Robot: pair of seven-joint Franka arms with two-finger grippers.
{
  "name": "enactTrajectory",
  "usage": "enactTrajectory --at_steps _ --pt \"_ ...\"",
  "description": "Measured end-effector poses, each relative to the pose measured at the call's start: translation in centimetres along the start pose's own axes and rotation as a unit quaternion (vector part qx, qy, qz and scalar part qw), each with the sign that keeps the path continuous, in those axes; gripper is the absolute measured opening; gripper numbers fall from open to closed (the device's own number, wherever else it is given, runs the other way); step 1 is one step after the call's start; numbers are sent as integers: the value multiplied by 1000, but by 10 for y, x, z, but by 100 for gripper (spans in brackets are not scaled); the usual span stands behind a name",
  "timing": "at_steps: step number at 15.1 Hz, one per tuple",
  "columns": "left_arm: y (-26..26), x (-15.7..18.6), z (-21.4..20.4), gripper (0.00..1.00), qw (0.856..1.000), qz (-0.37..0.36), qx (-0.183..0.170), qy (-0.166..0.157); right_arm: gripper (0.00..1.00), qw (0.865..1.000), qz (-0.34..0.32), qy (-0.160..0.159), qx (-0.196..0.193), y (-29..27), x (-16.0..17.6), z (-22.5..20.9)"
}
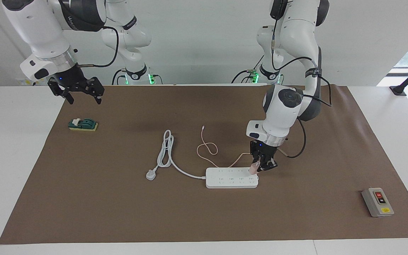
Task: Plug charger into power strip
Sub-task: 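Push the charger prongs into the power strip socket with the left gripper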
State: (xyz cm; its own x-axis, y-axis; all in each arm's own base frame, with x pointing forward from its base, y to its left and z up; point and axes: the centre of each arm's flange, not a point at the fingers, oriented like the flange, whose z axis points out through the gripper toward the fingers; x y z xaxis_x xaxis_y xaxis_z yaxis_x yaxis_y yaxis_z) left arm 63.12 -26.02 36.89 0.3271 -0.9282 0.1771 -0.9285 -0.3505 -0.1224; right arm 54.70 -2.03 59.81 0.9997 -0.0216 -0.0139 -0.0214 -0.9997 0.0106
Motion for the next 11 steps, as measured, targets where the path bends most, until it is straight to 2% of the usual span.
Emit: enactTrajectory --at_steps 3,6,11 --pt "5 2 5 32 1000 4 -5 -5 100 1000 0 -1 0 0 0 0" --pt "6 0 7 32 999 21 1 -25 100 1000 0 -2 0 0 0 1" --pt "6 0 8 32 999 24 2 -28 100 1000 -30 -10 0 0 -3 2"
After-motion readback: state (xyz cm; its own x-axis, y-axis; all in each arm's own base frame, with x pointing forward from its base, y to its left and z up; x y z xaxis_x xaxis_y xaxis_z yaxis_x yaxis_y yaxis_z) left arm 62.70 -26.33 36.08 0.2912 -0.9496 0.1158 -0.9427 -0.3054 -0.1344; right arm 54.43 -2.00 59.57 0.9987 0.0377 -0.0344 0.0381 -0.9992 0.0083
